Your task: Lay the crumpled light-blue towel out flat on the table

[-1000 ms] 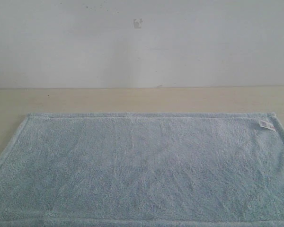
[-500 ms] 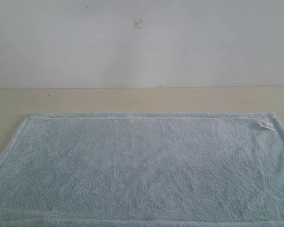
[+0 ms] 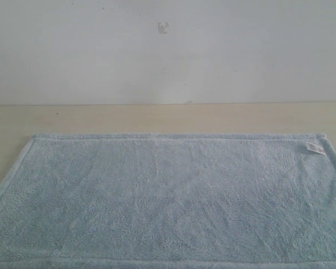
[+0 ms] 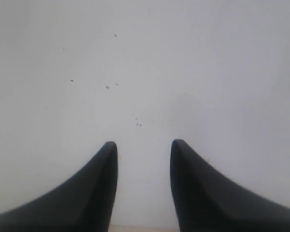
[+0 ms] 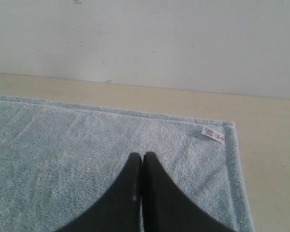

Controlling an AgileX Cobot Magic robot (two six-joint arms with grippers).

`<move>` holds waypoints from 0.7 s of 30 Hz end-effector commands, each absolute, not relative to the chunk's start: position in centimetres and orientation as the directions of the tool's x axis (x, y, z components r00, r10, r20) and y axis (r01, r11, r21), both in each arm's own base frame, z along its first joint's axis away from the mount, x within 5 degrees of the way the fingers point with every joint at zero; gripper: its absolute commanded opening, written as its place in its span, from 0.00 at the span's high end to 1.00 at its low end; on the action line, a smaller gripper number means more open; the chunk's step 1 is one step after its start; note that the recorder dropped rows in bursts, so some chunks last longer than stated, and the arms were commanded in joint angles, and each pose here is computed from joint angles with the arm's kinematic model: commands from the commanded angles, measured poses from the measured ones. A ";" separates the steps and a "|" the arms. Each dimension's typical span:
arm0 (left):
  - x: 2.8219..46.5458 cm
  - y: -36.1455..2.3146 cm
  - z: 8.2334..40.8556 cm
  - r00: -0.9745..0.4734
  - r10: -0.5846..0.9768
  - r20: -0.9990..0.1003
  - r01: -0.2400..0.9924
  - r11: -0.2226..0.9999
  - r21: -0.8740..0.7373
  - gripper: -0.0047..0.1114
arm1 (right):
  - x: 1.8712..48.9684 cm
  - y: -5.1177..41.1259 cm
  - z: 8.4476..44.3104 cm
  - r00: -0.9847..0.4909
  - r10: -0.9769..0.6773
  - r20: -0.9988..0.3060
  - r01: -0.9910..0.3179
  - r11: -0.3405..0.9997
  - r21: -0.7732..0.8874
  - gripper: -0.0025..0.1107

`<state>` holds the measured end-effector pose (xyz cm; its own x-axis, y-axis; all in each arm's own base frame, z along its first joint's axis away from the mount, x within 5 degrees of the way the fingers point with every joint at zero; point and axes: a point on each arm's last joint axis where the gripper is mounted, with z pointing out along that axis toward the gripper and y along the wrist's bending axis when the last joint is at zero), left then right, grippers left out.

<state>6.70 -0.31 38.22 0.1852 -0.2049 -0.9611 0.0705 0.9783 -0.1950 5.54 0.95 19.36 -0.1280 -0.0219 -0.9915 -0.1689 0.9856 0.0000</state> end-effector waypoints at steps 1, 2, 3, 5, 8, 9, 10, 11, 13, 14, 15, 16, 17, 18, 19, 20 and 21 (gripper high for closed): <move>4.6 -0.7 37.1 0.104 -0.171 -0.980 0.097 0.982 -0.162 0.66 | 5.5 0.9 19.4 -0.120 -0.037 -0.992 -0.167 0.986 -0.016 0.98; 4.2 -0.8 36.8 0.082 -0.164 -0.983 0.100 0.983 -0.156 0.66 | 5.5 0.9 19.4 -0.120 -0.037 -0.992 -0.167 0.986 -0.016 0.98; 3.8 -0.9 36.6 0.061 -0.158 -0.986 0.105 0.983 -0.151 0.66 | 5.5 0.9 19.4 -0.120 -0.037 -0.992 -0.167 0.986 -0.016 0.98; 3.2 -1.0 36.1 0.028 -0.127 -0.991 0.111 0.986 -0.123 0.66 | 5.5 0.9 19.4 -0.120 -0.037 -0.992 -0.167 0.986 -0.016 0.98; 2.5 -1.1 35.6 -0.010 -0.085 -0.996 0.121 0.989 -0.085 0.66 | 5.5 0.9 19.4 -0.120 -0.037 -0.992 -0.167 0.986 -0.016 0.98; 2.3 -1.2 35.4 -0.022 -0.072 -0.997 0.125 0.989 -0.074 0.66 | 5.5 0.9 19.4 -0.120 -0.037 -0.992 -0.167 0.986 -0.016 0.98; 2.2 -1.2 35.2 -0.033 -0.060 -0.998 0.128 0.990 -0.064 0.66 | 5.5 0.9 19.4 -0.120 -0.037 -0.992 -0.167 0.986 -0.016 0.98; 2.0 -1.2 35.2 -0.035 -0.050 -0.998 0.130 0.990 -0.054 0.66 | 5.5 0.9 19.4 -0.120 -0.037 -0.992 -0.167 0.986 -0.016 0.98; 2.1 -1.3 34.8 -0.055 -0.055 -0.997 0.138 0.988 -0.062 0.66 | 5.5 0.9 19.4 -0.120 -0.037 -0.992 -0.167 0.986 -0.016 0.98; 2.1 -1.3 34.6 -0.059 -0.060 -0.996 0.140 0.988 -0.068 0.66 | 5.5 0.9 19.4 -0.120 -0.037 -0.992 -0.167 0.986 -0.016 0.98; 2.1 -1.3 34.1 -0.064 -0.060 -0.996 0.140 0.988 -0.068 0.66 | 5.5 0.9 19.4 -0.120 -0.037 -0.992 -0.167 0.986 -0.016 0.98; 2.0 -1.3 33.6 -0.062 -0.060 -0.996 0.139 0.988 -0.069 0.66 | 5.5 0.9 19.4 -0.120 -0.037 -0.992 -0.167 0.986 -0.016 0.98; 2.1 -1.3 33.0 -0.060 -0.062 -0.996 0.137 0.988 -0.070 0.66 | 5.5 0.9 19.4 -0.120 -0.037 -0.992 -0.167 0.986 -0.016 0.98; 2.0 -1.2 32.4 -0.049 -0.064 -0.997 0.133 0.989 -0.071 0.66 | 5.5 0.9 19.4 -0.120 -0.037 -0.992 -0.167 0.986 -0.016 0.98; 2.0 -1.2 31.7 -0.037 -0.067 -0.997 0.130 0.989 -0.071 0.66 | 5.5 0.9 19.4 -0.120 -0.037 -0.992 -0.167 0.986 -0.016 0.98; 1.8 -1.2 31.0 -0.022 -0.069 -0.997 0.128 0.989 -0.071 0.66 | 5.5 0.9 19.4 -0.120 -0.037 -0.992 -0.167 0.986 -0.016 0.98; 1.8 -1.1 30.3 -0.008 -0.079 -0.997 0.124 0.989 -0.080 0.66 | 5.5 0.9 19.4 -0.120 -0.037 -0.992 -0.167 0.986 -0.016 0.98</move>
<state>1.92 -1.19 31.82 -0.0422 -0.0671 -0.9969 0.1210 0.9901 -0.0717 5.54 0.95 19.36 -0.1276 -0.0219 -0.9916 -0.1689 0.9856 0.0000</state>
